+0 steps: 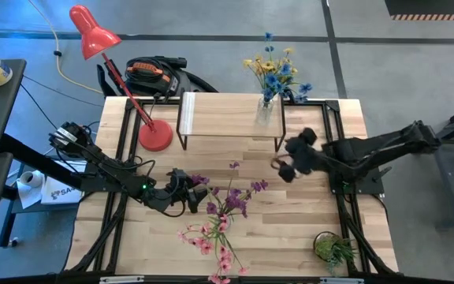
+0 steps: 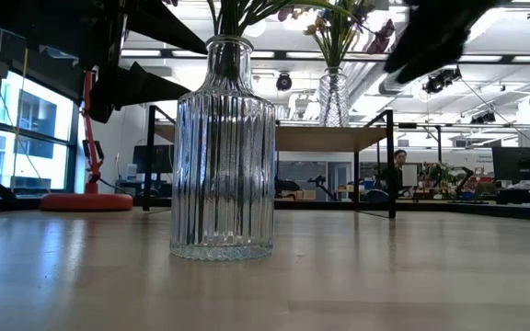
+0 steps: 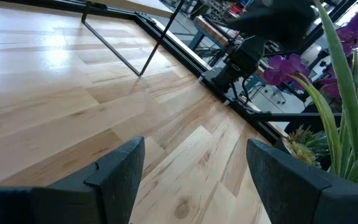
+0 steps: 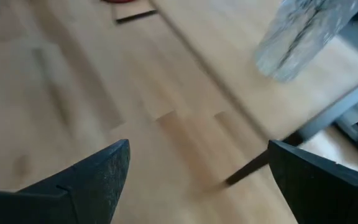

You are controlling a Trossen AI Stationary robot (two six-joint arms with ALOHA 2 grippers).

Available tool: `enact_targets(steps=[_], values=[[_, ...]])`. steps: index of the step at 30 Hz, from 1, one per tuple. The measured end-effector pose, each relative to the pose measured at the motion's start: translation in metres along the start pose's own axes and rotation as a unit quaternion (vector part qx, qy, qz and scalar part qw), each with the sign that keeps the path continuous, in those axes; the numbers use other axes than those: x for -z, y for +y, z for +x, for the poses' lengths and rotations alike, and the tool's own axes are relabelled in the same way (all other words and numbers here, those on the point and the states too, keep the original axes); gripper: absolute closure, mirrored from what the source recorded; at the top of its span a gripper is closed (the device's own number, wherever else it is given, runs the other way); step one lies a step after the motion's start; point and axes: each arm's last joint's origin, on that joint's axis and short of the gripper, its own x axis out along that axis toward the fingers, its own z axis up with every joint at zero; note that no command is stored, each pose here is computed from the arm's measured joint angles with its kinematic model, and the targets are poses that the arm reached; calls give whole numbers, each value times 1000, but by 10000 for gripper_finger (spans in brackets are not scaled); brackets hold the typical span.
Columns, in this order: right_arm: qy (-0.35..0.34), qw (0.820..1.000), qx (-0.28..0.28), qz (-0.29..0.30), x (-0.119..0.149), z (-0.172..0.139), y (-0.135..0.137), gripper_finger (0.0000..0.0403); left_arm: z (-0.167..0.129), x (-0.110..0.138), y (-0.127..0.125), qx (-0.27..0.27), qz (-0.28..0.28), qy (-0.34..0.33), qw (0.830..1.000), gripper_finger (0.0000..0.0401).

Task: Pick and place flowers into a vace then onto a shelf
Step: Put the vase on the shelf

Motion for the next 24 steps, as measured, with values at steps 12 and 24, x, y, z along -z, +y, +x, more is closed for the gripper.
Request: enact_targets(steps=[12,24], values=[[51,995,-61,66,39,-35,34,33,0,0,0,-3,1,-4,1000,84],[92,988,-112,55,70,-21,95,33,0,2,-3,45,-39,51,997,84]])
